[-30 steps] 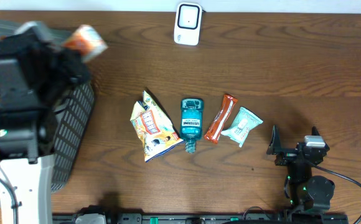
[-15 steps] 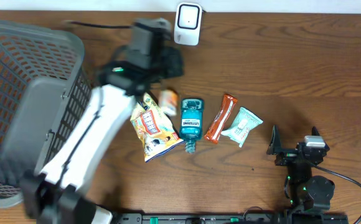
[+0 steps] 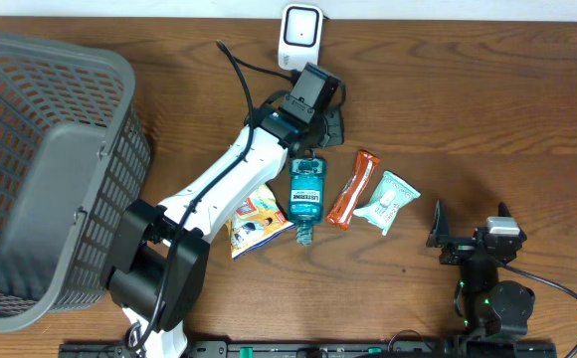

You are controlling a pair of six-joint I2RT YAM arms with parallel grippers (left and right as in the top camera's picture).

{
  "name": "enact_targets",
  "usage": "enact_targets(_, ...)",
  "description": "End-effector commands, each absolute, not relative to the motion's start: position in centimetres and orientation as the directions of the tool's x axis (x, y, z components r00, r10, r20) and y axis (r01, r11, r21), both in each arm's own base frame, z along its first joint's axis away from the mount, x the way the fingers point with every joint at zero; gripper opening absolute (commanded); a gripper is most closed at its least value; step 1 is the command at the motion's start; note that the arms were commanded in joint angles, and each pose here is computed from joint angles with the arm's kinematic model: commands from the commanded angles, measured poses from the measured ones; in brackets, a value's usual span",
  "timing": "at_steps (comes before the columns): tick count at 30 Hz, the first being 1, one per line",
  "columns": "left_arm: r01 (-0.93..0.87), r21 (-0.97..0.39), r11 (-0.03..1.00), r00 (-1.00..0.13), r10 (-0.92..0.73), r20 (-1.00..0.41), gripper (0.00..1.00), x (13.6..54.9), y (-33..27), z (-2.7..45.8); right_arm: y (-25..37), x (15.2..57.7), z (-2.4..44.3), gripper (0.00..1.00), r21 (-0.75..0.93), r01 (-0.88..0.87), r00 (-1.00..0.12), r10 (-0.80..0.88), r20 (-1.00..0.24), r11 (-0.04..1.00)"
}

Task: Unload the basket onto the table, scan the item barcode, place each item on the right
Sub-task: 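Carry the orange box out and drop it behind the tissue pack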

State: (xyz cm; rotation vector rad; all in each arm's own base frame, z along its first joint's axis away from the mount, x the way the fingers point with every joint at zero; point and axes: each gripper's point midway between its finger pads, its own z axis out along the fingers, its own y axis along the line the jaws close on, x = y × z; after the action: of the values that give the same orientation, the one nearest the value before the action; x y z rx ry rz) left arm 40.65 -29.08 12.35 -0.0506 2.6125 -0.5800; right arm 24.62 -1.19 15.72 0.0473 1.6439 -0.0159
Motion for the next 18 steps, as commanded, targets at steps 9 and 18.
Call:
enact_targets(9,0.189,-0.074,0.979,-0.675,0.075,-0.734,1.0,43.0,-23.8,22.3,-1.1,24.6,15.7,0.99,0.031,0.038,-0.073,0.034,-0.997,0.999)
enact_targets(18,0.043,0.16,0.986,-0.192,0.166,-0.967,0.99,39.7,-15.5,43.1,-1.1,24.6,15.7,0.99,0.031,0.038,-0.073,0.034,-0.997,0.999)
